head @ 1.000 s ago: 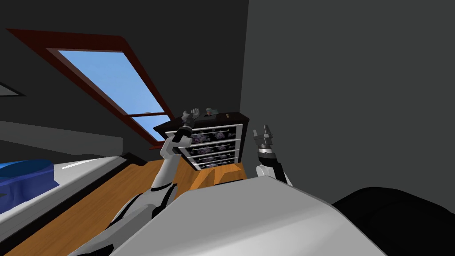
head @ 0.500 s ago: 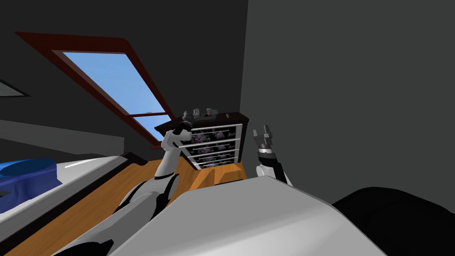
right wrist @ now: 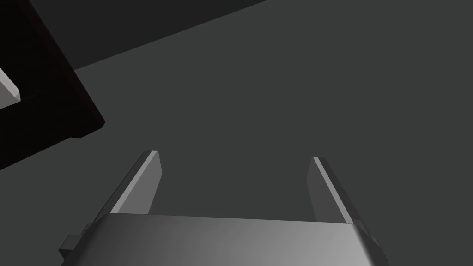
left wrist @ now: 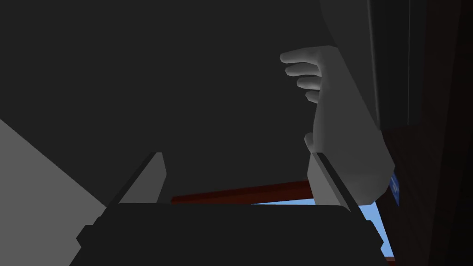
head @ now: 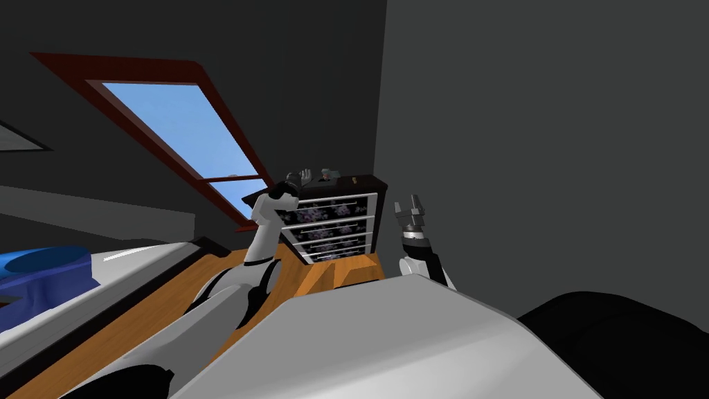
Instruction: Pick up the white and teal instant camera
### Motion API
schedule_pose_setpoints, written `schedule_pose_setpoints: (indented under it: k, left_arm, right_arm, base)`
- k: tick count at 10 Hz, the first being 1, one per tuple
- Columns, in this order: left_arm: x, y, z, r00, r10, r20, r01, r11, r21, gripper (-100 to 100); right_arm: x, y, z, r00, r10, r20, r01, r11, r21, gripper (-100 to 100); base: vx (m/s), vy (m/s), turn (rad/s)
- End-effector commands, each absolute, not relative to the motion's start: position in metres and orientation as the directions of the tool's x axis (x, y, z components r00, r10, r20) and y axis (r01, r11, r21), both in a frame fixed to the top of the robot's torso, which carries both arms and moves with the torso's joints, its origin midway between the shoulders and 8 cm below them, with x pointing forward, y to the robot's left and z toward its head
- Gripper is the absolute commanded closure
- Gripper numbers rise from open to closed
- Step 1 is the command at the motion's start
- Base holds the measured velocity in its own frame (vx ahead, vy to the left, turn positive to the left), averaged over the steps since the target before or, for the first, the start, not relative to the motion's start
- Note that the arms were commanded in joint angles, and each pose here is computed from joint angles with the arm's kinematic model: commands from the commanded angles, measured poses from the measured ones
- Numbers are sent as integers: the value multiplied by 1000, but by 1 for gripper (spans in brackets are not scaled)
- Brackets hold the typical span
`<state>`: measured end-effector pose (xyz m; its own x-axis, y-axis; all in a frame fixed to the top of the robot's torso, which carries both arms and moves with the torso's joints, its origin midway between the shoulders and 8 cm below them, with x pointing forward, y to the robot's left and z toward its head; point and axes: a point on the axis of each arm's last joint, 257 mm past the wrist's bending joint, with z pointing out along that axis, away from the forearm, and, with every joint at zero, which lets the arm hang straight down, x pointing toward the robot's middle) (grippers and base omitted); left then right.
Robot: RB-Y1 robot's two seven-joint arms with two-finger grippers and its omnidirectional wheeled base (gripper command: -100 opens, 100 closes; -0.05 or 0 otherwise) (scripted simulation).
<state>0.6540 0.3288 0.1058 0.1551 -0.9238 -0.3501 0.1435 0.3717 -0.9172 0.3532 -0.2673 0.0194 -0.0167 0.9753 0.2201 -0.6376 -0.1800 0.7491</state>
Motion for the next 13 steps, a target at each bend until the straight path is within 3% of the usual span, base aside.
schedule_pose_setpoints:
  k: [1,13]
  left_arm:
    - [664,337,107,160,-927,-339,97,357,-929,-100]
    - [695,355,128,168,-951,-261,-148,237,-960,-100]
  right_arm:
    - [353,-267,19,-17,975,220,-638,-180,749,0]
    - [353,-267,19,-17,975,220,-638,-180,749,0]
  base:
    - [-6,-10,-16]
    - [3,-6,-20]
